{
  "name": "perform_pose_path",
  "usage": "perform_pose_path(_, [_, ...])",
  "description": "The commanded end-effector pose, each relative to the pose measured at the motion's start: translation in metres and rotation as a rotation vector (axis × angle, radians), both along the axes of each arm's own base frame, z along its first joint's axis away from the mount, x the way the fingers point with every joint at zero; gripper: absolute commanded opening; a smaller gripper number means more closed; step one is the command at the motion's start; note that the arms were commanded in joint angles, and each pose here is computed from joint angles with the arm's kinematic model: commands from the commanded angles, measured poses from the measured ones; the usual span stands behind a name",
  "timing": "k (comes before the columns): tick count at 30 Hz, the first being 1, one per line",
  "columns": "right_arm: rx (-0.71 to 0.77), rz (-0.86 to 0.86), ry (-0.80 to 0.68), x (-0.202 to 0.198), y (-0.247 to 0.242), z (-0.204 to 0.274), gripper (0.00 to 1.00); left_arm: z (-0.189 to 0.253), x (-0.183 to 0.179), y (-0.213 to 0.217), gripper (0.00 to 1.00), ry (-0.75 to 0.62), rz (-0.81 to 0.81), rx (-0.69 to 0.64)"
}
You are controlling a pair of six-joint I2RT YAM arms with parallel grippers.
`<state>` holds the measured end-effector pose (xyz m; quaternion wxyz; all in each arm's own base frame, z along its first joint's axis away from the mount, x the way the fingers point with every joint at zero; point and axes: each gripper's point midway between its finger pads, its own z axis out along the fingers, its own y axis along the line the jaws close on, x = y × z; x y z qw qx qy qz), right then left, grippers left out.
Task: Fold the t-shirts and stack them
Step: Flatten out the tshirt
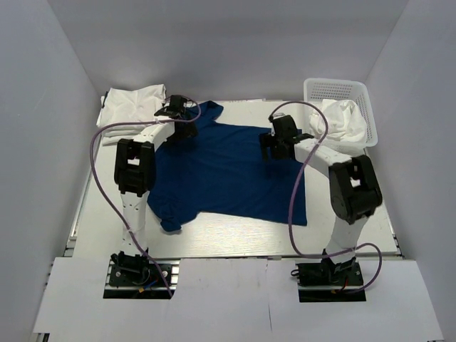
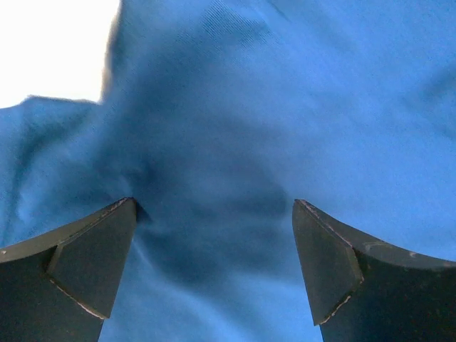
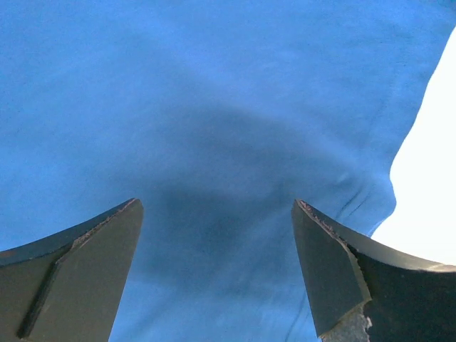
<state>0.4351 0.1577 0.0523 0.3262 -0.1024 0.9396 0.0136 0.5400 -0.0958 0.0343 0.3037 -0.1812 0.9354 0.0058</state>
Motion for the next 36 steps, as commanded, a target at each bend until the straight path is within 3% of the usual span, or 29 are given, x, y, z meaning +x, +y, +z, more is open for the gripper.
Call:
perform_pose_path(1, [0.107,0.248,-0.198,-0.019,0.046,0.08,0.9,0.074,-0.013,-0.025,1.0,-0.085,-0.08,-0.073])
perform_pose_path(2, [0.123,0.287,-0.189,-0.033,0.057,0.076,0.9,0.07,-0.028,-0.024,1.0,-0.057,-0.079,-0.086])
perform_pose_path(3, [0.133,0.38,-0.211,-0.043,0.072,0.076,0.9,0.104,-0.039,-0.022,1.0,-0.113,-0.07,-0.106])
perform_pose_path(4, [0.147,0.393,-0.238,-0.047,0.075,0.087,0.9,0.108,-0.054,-0.021,1.0,-0.099,-0.019,-0.141])
perform_pose_path(7, [0.198,0.347,-0.254,-0.045,0.081,0.095,0.9,0.075,-0.145,-0.023,1.0,0.062,0.023,-0.264])
perform_pose_path(9, [0.238,0.27,-0.272,-0.036,0.078,0.098,0.9,0.065,-0.184,-0.029,1.0,0.106,-0.004,-0.311])
perform_pose_path(13, [0.227,0.172,-0.243,-0.021,0.067,0.092,0.9,0.031,-0.295,0.006,1.0,0.306,0.131,-0.216])
perform_pose_path(15, [0.215,0.132,-0.245,-0.012,0.057,0.09,0.9,0.039,-0.322,0.013,1.0,0.302,0.157,-0.229])
perform_pose_path(16, [0.224,0.129,-0.237,-0.011,0.057,0.088,0.9,0.035,-0.346,0.02,1.0,0.363,0.167,-0.207])
perform_pose_path(21, [0.28,0.129,-0.179,-0.009,0.052,0.069,0.9,0.027,-0.384,0.026,1.0,0.436,0.204,-0.21])
perform_pose_path(25, [0.332,0.155,-0.138,-0.012,0.056,0.064,0.9,0.015,-0.373,0.021,0.97,0.437,0.199,-0.223])
perform_pose_path(29, [0.33,0.137,-0.152,-0.013,0.047,0.066,0.9,0.003,-0.357,0.007,0.79,0.433,0.139,-0.271])
perform_pose_path(32, [0.321,0.117,-0.154,-0.015,0.04,0.065,0.9,0.005,-0.35,-0.011,0.33,0.439,0.046,-0.333])
perform_pose_path(33, [0.322,0.112,-0.153,-0.014,0.04,0.064,0.9,0.012,-0.341,-0.024,0.1,0.421,-0.004,-0.388])
perform_pose_path(34, [0.323,0.107,-0.151,-0.014,0.038,0.063,0.9,0.017,-0.338,-0.03,0.0,0.408,-0.059,-0.412])
perform_pose_path(36, [0.324,0.099,-0.143,-0.015,0.036,0.062,0.9,0.037,-0.325,-0.05,0.0,0.373,-0.151,-0.499])
